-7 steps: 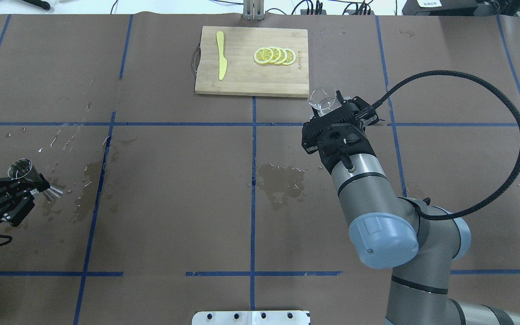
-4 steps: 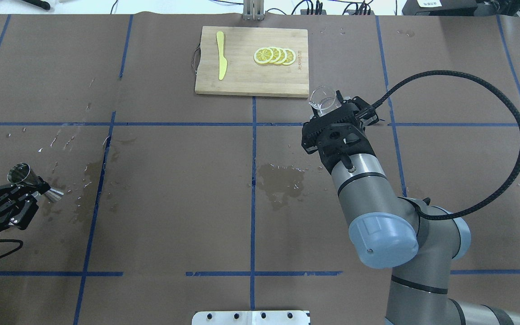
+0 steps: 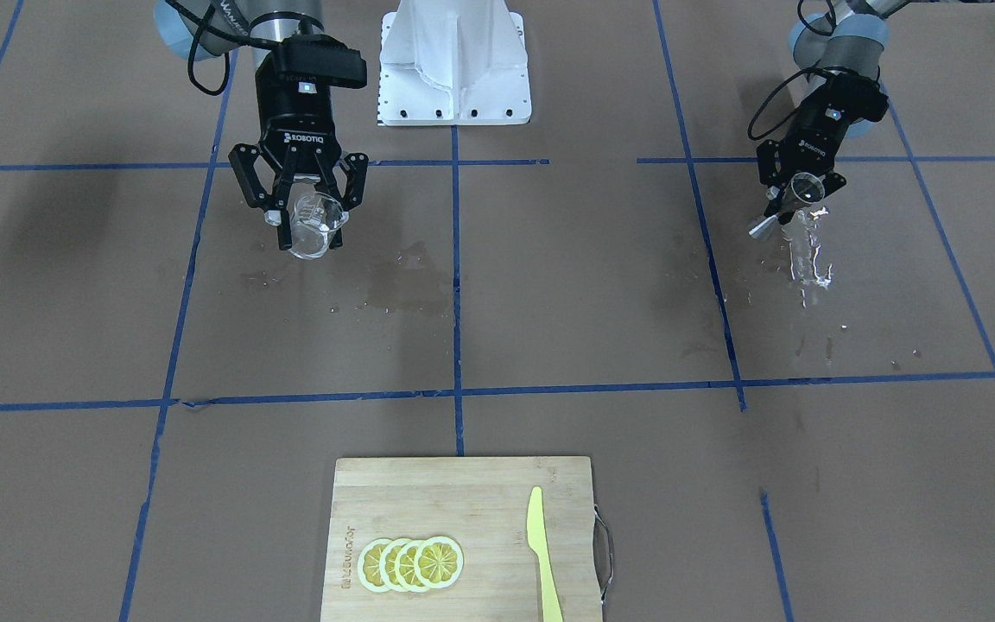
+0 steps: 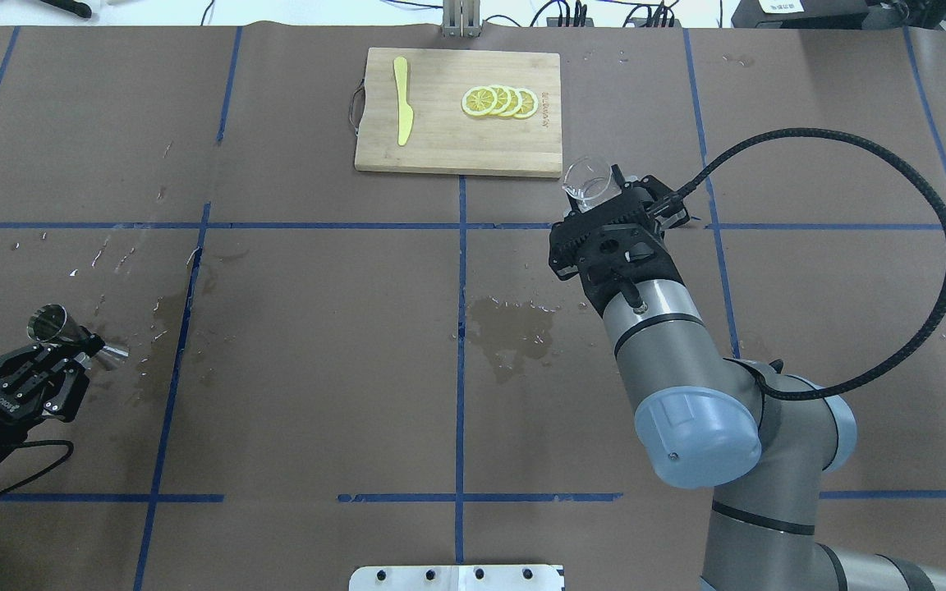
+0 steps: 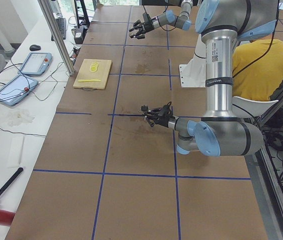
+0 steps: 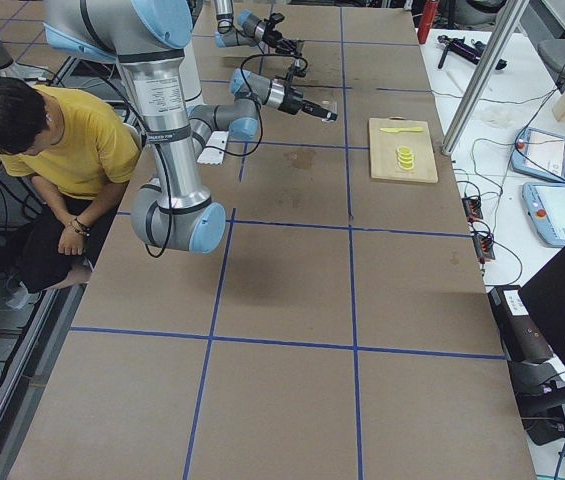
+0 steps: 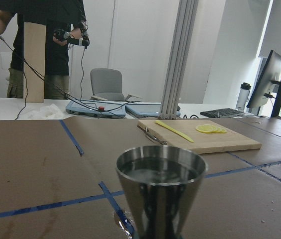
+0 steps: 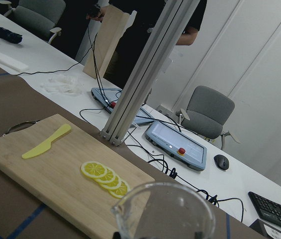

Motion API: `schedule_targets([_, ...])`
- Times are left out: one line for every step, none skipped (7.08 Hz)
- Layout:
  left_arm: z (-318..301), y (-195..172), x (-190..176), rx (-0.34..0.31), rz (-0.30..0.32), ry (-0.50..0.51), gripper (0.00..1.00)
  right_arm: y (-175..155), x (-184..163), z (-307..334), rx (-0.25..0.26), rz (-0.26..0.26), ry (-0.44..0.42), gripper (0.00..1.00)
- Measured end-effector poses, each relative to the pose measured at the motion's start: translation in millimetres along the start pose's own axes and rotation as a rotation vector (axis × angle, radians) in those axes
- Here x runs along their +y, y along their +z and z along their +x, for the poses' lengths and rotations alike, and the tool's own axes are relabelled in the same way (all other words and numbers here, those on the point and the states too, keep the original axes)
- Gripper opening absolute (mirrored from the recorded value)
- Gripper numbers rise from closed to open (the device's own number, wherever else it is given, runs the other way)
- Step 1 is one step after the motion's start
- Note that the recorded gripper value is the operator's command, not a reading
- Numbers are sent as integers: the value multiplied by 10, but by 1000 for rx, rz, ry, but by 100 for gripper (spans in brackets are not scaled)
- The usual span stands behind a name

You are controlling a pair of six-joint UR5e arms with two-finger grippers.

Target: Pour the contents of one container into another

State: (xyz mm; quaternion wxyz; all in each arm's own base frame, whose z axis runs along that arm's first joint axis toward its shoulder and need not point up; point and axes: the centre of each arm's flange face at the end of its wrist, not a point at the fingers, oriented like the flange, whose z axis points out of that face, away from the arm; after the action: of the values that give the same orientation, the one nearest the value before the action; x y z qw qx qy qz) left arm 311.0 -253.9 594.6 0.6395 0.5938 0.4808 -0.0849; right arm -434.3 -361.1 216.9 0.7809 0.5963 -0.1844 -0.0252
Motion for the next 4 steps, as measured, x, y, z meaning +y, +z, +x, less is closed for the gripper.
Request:
schedule_targets([12,25,43,-7,-6,10,0,-2,-2,1,0,0,1,0])
schedule_targets([55,74,85,-8,-7,12,0,-3,-1,-1,-1,0,1,0])
schedule_targets([126,141,125,-6,-3,13,0,-3,-1,-2,-1,0,1,0])
schedule_targets([185,194,152,-6,-4,20,0,-3,-1,-1,-1,0,1,0])
